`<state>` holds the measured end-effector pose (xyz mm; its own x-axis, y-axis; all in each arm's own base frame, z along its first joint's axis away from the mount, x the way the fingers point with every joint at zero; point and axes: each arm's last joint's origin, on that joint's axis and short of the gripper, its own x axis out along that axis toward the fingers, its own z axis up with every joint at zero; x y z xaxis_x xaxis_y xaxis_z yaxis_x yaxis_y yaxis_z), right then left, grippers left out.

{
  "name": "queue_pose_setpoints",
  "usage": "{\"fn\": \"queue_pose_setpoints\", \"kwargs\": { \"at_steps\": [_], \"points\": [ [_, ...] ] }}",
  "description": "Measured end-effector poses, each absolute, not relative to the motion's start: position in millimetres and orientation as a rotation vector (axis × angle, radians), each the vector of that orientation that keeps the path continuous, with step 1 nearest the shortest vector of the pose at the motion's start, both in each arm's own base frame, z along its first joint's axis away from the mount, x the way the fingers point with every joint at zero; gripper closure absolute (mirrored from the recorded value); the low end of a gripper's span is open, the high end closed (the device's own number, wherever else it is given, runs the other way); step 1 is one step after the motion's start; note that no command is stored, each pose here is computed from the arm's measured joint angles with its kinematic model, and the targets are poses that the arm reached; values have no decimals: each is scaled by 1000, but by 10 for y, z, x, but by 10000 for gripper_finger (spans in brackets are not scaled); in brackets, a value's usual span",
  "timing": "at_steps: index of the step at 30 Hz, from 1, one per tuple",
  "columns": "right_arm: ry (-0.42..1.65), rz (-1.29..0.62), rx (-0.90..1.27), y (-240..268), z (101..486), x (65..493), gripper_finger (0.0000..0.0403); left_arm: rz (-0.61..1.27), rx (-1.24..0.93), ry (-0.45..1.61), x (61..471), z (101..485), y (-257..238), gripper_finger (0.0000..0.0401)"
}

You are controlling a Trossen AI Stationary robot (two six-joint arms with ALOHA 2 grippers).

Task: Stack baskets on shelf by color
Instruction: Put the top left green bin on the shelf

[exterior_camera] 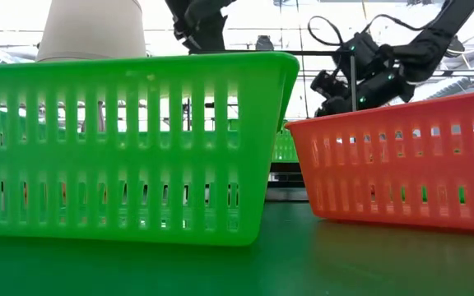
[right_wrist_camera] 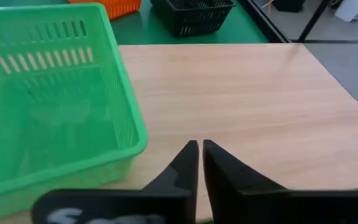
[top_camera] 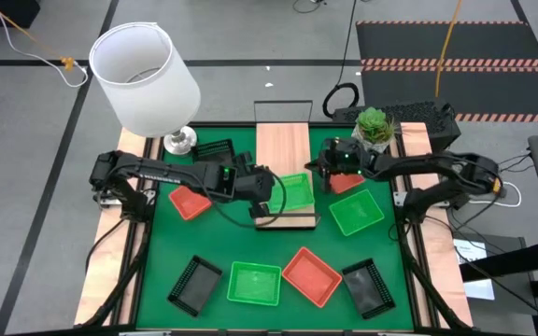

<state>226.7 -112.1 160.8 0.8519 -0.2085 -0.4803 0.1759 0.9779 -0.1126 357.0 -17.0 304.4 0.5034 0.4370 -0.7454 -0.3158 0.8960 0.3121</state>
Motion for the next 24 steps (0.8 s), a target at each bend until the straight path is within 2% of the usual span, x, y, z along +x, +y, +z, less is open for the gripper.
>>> {"fn": "queue_pose_setpoints", "kwargs": {
  "at_steps": [6, 11, 24],
  "points": [
    [518, -176, -51, -1104, 1535, 2317, 399, 473, 126, 960, 3549, 3031, -150, 213],
    [473, -41, -10, -1057, 1570, 2322, 402, 466, 132, 960, 3549, 3031, -170, 213],
    [486, 30, -12, -935, 1573, 2349, 402, 465, 131, 957, 3551, 3033, -171, 213]
  ]
}}
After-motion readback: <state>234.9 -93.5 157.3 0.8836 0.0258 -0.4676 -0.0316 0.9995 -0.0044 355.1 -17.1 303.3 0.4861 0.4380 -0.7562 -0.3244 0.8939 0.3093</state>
